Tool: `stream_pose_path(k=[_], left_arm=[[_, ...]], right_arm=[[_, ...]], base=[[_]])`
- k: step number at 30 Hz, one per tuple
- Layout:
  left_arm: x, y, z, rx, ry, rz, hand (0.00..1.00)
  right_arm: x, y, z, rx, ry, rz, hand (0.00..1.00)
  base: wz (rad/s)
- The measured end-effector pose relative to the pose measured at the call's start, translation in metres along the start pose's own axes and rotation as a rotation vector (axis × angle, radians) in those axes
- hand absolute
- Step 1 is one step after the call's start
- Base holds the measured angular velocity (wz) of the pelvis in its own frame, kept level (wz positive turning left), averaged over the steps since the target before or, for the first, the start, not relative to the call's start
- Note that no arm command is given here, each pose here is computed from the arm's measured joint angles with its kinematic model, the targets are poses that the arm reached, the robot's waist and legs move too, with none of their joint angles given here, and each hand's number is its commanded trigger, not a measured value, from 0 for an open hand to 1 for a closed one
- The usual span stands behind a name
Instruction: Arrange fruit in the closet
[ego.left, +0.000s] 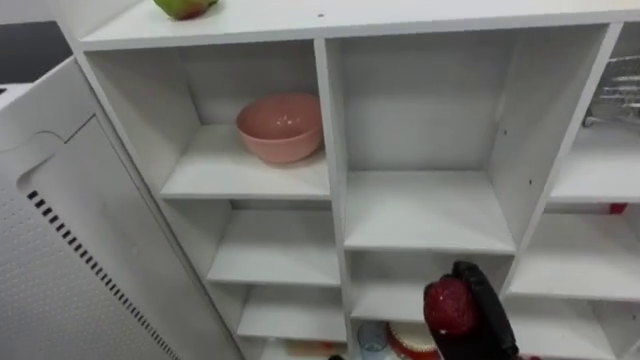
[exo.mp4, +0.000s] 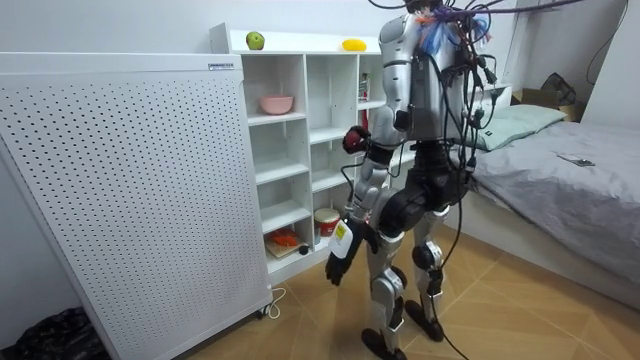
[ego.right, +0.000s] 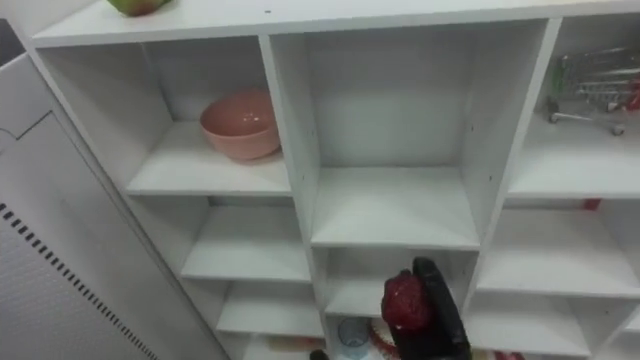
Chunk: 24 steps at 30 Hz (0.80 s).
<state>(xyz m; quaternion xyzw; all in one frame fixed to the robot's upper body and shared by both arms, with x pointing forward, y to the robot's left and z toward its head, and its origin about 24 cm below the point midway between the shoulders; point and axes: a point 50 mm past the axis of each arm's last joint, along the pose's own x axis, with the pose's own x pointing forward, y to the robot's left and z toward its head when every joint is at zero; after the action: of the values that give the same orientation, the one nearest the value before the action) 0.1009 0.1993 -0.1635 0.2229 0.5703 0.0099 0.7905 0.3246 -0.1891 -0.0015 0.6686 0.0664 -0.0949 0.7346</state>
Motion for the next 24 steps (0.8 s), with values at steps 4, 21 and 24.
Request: stream_pose_path(k=[4,21,24], left_arm=[[0.000,-0.001,-0.004,0.007,0.016,0.004,0.00],[-0.004,-0.014,0.013,0.129,-0.072,-0.049,0.00],[-0.004,-0.014,0.021,0.107,-0.105,-0.049,0.00]], right_arm=[[0.007,0.002,0.007,0.037,-0.034,-0.045,1.00],[0.024,0.035,0.048,0.036,-0.119,-0.076,1.00],[0.025,0.040,0.055,0.020,-0.134,-0.076,1.00]], base=[[0.14],[0.04],[0.02]])
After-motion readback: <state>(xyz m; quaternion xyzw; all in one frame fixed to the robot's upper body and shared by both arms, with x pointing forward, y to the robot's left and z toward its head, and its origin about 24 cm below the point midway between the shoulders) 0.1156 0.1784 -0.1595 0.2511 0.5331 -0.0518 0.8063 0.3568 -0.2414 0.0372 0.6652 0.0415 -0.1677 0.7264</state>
